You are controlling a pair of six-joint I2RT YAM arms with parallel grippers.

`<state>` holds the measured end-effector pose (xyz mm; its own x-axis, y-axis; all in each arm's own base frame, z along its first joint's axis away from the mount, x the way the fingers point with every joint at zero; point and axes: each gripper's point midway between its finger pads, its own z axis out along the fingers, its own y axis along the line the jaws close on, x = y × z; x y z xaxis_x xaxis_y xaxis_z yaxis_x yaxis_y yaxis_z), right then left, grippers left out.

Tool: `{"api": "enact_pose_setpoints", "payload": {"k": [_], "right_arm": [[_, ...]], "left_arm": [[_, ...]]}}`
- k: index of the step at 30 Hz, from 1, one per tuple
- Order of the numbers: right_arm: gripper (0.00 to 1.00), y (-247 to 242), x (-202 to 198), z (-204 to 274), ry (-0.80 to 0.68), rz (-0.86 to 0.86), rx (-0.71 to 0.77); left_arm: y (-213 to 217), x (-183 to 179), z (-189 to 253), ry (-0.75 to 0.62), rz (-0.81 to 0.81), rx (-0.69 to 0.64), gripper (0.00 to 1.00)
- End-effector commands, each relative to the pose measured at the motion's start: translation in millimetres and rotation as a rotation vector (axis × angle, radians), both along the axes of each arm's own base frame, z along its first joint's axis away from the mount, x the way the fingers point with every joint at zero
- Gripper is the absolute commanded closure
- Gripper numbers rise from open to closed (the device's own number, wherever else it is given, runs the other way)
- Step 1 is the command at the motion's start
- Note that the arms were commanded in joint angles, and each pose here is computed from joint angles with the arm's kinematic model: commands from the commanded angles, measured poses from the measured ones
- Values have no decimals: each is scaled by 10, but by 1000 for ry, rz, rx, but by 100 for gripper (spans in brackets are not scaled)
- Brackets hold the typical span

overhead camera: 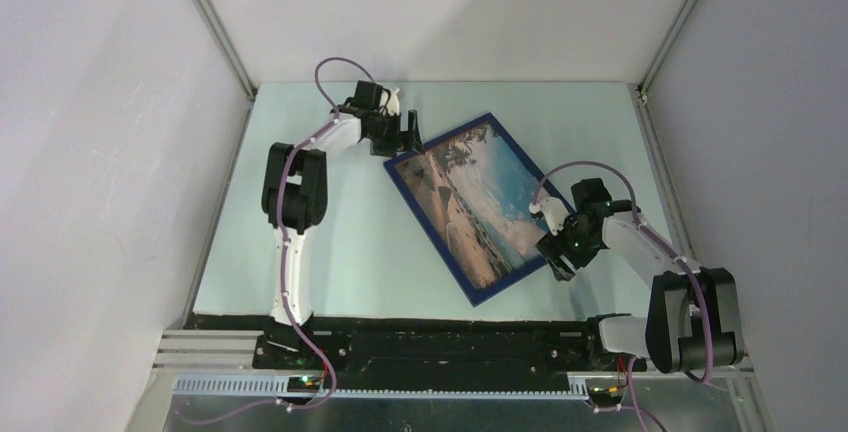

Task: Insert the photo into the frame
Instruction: Adjust the photo frame at the center of the board.

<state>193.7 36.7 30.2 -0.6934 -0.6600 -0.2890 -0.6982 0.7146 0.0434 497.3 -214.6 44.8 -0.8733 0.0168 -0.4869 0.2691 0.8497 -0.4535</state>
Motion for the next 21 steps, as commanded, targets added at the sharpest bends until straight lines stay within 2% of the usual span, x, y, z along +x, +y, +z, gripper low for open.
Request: {"api": "enact_pose_setpoints", "payload": {"k": [1, 7, 12, 21], "right_arm": [[24, -71, 206, -73, -54, 2, -36], [24, -187, 384, -250, -44, -47, -87], [24, -249, 609, -305, -62, -113, -106], [24, -291, 1196, -291, -103, -209, -142]], "left_arm": [[-158, -59, 71, 11, -46, -81, 0], [-175, -362, 1, 64, -108, -116, 1], [-114, -564, 36, 52, -156, -99, 1], [121, -1063, -4, 80, -180, -53, 2]]}}
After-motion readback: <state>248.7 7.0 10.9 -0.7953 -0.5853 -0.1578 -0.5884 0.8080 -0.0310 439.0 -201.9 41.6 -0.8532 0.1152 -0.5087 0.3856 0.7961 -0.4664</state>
